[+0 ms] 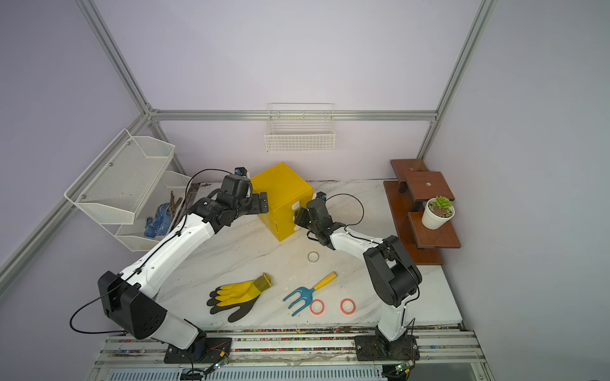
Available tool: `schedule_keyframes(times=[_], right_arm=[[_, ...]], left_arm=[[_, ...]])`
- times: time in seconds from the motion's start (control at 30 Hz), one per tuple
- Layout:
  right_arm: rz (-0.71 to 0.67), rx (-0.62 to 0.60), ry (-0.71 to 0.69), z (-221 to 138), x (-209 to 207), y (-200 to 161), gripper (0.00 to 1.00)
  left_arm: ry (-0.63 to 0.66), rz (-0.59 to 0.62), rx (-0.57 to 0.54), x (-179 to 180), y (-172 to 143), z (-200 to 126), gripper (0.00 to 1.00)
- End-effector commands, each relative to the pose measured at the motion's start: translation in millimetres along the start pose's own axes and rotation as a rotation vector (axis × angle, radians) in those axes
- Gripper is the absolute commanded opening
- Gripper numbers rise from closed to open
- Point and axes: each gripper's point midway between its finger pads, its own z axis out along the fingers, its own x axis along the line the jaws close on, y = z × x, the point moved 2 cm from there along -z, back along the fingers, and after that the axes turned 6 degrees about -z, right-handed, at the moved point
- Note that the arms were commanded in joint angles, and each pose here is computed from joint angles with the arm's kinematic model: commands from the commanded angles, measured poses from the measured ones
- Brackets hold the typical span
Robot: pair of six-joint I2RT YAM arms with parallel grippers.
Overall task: Place the transparent tape into the drawer according to color
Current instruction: Open the drawer in the storage box.
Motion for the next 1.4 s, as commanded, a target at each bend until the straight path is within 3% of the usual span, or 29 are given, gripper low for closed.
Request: schedule_keyframes(times=[0.0, 0.4, 0.73, 0.83, 1.13, 1.37], right_arm=[[0.037, 0.072, -0.086, 6, -15, -10, 0.56], [-0.031, 0.279, -0.251, -18, -55, -47, 0.54], [-0.036, 0.267, -0.313, -61, -82, -47, 0.54], [-0.060, 0.242, -0.269, -67, -76, -42, 0.59], [-0.178, 0.177, -0.116, -110, -54, -35, 0.65], [-0.266, 0.337, -0.029, -110, -58, -86, 0.64]], left_arm=[[0.096, 0.012, -0.026, 7, 8, 21, 1.00], [0.148, 0.057, 0.094, 8, -22, 63, 1.00], [0.150, 0.062, 0.113, 11, -26, 69, 1.00], [0.137, 0.060, 0.121, 9, -27, 71, 1.00], [-0.013, 0.040, 0.093, -12, -6, 44, 1.00], [-0.164, -0.043, 0.069, -28, 7, 3, 1.00]])
